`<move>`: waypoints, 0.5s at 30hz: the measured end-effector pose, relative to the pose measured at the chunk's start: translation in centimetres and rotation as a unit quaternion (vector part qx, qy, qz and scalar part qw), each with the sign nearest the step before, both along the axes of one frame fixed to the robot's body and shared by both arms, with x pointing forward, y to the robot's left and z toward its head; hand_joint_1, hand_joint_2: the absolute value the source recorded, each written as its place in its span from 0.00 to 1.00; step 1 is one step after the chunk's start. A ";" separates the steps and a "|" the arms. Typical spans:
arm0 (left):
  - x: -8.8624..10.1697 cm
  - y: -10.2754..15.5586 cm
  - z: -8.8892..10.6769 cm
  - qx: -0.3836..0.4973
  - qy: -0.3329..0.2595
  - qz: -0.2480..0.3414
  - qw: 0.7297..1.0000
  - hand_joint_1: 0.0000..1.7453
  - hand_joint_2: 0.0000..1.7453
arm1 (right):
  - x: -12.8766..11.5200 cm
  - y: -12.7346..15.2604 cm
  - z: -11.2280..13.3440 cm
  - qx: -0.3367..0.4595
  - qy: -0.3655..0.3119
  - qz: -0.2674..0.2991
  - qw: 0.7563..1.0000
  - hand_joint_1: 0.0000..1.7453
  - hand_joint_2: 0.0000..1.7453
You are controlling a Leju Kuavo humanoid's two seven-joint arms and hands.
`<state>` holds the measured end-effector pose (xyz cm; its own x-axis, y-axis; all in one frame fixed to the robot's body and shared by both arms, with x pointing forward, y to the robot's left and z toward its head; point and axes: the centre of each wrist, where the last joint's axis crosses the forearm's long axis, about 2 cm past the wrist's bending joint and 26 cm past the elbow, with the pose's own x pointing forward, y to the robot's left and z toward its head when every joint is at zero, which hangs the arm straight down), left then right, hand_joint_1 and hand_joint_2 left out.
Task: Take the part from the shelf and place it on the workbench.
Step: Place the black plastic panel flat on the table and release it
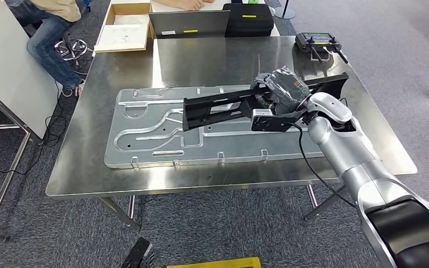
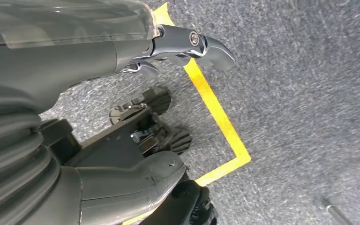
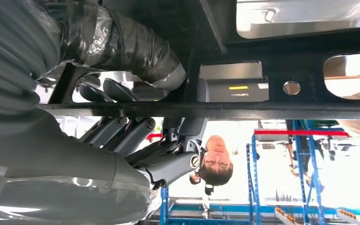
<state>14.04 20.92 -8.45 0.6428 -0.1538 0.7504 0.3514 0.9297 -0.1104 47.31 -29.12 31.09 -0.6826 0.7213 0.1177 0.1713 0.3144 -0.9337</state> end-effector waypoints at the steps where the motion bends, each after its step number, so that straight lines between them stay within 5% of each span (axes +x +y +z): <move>1: 0.0 0.0 0.0 0.000 0.000 0.000 1.000 0.00 1.00 | -0.1 -0.1 -0.3 -0.001 0.002 -0.001 1.000 1.00 1.00; 11: 0.1 0.1 0.0 0.001 0.000 0.000 1.000 0.00 1.00 | -0.4 -0.9 -1.1 -0.005 0.001 -0.007 1.000 1.00 1.00; 15: 0.0 0.2 0.0 0.002 0.000 0.001 1.000 0.00 1.00 | -0.4 -1.4 -1.0 -0.003 -0.011 -0.016 1.000 0.00 0.00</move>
